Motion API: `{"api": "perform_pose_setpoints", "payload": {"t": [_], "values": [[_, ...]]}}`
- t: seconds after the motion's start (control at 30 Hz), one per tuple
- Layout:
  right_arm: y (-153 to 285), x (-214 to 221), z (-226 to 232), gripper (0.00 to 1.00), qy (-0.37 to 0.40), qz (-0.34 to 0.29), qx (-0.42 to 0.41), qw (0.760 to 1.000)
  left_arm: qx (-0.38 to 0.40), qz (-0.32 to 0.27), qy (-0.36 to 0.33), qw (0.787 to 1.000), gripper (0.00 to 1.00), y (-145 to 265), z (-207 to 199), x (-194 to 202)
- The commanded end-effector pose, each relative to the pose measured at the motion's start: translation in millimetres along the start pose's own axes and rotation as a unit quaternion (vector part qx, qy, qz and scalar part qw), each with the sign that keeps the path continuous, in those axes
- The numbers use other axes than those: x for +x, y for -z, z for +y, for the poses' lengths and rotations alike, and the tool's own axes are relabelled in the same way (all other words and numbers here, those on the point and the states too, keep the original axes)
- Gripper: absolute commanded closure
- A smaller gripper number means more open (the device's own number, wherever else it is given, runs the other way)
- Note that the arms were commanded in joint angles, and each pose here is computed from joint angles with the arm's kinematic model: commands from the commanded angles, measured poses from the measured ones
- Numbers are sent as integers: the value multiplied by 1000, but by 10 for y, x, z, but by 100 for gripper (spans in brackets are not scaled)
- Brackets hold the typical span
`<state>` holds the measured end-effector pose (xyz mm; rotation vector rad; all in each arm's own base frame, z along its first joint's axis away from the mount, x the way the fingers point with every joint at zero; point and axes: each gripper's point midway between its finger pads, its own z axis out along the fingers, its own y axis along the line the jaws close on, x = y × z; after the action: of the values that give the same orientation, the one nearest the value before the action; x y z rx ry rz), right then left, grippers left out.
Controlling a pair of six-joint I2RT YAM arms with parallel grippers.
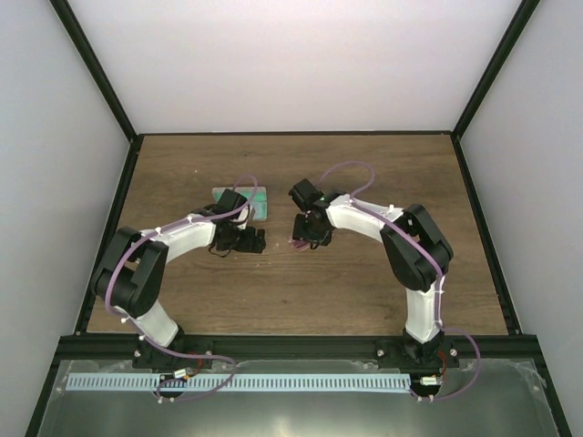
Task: Organize the sunglasses
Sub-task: Pick up the sunglasses from the center of the board.
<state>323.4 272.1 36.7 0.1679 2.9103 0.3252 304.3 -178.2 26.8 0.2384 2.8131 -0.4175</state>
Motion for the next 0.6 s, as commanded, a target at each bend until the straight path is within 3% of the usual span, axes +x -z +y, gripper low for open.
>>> {"api": "perform_pose_setpoints", "payload": {"t": [0.0, 0.57], "values": [[61, -121, -107, 46, -8, -16, 31, 999, 0, 5, -4, 1000, 3, -6, 15, 58], [403, 9, -393, 46, -1, -35, 52, 998, 7, 11, -2, 1000, 3, -69, -3, 63]]}}
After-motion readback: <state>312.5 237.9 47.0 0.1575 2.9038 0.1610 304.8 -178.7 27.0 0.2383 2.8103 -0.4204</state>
